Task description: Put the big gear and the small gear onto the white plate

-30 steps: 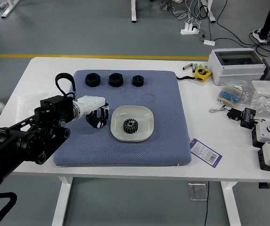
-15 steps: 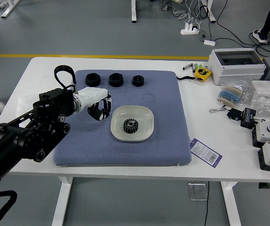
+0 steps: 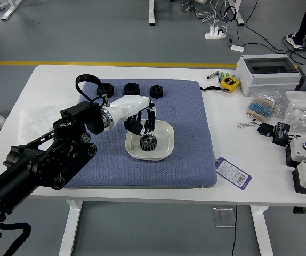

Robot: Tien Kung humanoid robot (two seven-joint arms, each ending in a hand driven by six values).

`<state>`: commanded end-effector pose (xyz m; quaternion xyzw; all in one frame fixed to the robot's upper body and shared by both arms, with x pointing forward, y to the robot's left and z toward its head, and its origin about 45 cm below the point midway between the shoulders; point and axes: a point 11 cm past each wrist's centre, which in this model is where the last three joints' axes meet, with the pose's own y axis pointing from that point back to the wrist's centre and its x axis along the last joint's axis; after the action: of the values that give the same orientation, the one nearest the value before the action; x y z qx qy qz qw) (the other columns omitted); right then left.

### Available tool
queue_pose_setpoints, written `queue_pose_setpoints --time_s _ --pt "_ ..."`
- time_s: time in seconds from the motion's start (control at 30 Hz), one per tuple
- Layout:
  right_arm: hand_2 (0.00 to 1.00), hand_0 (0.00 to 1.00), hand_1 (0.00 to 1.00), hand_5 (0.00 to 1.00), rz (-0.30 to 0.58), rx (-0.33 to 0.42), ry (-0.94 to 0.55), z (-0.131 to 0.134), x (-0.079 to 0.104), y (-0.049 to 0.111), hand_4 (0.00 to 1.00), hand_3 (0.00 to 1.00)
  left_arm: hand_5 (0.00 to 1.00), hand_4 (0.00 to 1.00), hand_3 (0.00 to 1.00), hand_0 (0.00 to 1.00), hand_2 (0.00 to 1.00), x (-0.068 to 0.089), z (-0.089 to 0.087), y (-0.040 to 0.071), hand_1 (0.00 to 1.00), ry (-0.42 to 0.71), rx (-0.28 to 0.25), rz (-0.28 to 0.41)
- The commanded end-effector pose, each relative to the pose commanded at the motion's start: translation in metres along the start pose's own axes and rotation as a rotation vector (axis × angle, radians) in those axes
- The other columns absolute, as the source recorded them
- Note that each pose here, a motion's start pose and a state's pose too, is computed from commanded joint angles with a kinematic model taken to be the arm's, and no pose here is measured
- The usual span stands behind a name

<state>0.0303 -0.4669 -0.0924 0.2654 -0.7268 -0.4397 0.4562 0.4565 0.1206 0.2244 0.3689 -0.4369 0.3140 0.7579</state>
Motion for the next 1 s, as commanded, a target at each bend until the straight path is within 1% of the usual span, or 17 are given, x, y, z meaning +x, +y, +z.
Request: queue_pose_setpoints --time_s 0.13,0.17,0.27,0.33,0.37,0.53,0.57,0.7,0.73,0.77,0.93,0.97,1.0 --pt "0.728 0.656 0.647 0.719 -0.002 0.008 -0.002 -0.005 -0.001 0.000 0.790 0.573 0.002 0.570 0.428 0.337 0.377 -0.010 0.007 -0.005 0.328 -0.012 -0.018 -0.008" --pt "0.728 0.655 0.647 0.719 -0.003 0.011 -0.002 -0.006 -0.002 0.001 0.790 0.573 0.002 0.673 0.512 0.356 0.447 -0.011 0.008 -0.007 0.392 -0.014 -0.020 -0.005" --pt "0.728 0.655 0.647 0.719 -0.005 0.017 -0.005 -0.009 -0.002 0.001 0.790 0.573 0.002 0.673 0.512 0.356 0.447 -0.013 0.008 -0.010 0.392 -0.026 -0.011 0.008" --pt "0.728 0.655 0.647 0.719 -0.005 0.020 -0.006 -0.010 -0.002 0.001 0.790 0.573 0.002 0.673 0.512 0.356 0.447 -0.011 0.007 -0.011 0.392 -0.034 0.007 0.033" --pt "0.728 0.655 0.646 0.719 -0.005 0.021 -0.006 -0.011 -0.002 0.001 0.790 0.573 0.056 0.893 0.717 0.366 0.542 -0.010 0.006 -0.011 0.471 -0.036 0.011 0.039" --pt "0.728 0.655 0.646 0.719 -0.005 0.027 -0.007 -0.013 -0.002 0.001 0.790 0.573 0.056 0.893 0.717 0.366 0.542 -0.006 0.001 -0.013 0.471 -0.045 0.053 0.064" --pt "0.728 0.655 0.646 0.719 -0.005 0.028 -0.008 -0.013 -0.002 0.001 0.790 0.573 0.145 0.998 0.811 0.373 0.650 -0.005 0.000 -0.013 0.504 -0.047 0.061 0.065" --pt "0.728 0.655 0.646 0.719 -0.004 0.029 -0.012 -0.013 -0.001 0.001 0.790 0.573 0.145 0.998 0.811 0.373 0.650 -0.005 -0.007 -0.012 0.504 -0.051 0.090 0.060" --pt "0.728 0.655 0.646 0.719 -0.004 0.029 -0.012 -0.013 -0.001 0.001 0.790 0.573 0.145 0.998 0.811 0.373 0.650 -0.005 -0.008 -0.012 0.504 -0.051 0.092 0.058" --pt "0.728 0.656 0.645 0.718 -0.004 0.029 -0.012 -0.013 -0.001 0.001 0.790 0.573 0.191 0.998 0.827 0.384 0.684 -0.005 -0.008 -0.012 0.533 -0.050 0.094 0.057" --pt "0.728 0.656 0.645 0.718 -0.005 0.029 -0.008 -0.013 -0.001 0.001 0.790 0.573 0.191 0.998 0.827 0.384 0.684 -0.005 -0.010 -0.011 0.533 -0.043 0.099 0.055" --pt "0.727 0.656 0.645 0.719 -0.005 0.028 -0.008 -0.013 -0.001 0.001 0.790 0.572 0.214 0.998 0.841 0.385 0.691 -0.004 -0.011 -0.010 0.545 -0.041 0.099 0.061" --pt "0.727 0.656 0.645 0.719 -0.005 0.028 -0.008 -0.013 -0.001 0.001 0.790 0.572 0.214 0.998 0.841 0.385 0.691 -0.004 -0.011 -0.010 0.545 -0.041 0.100 0.063"
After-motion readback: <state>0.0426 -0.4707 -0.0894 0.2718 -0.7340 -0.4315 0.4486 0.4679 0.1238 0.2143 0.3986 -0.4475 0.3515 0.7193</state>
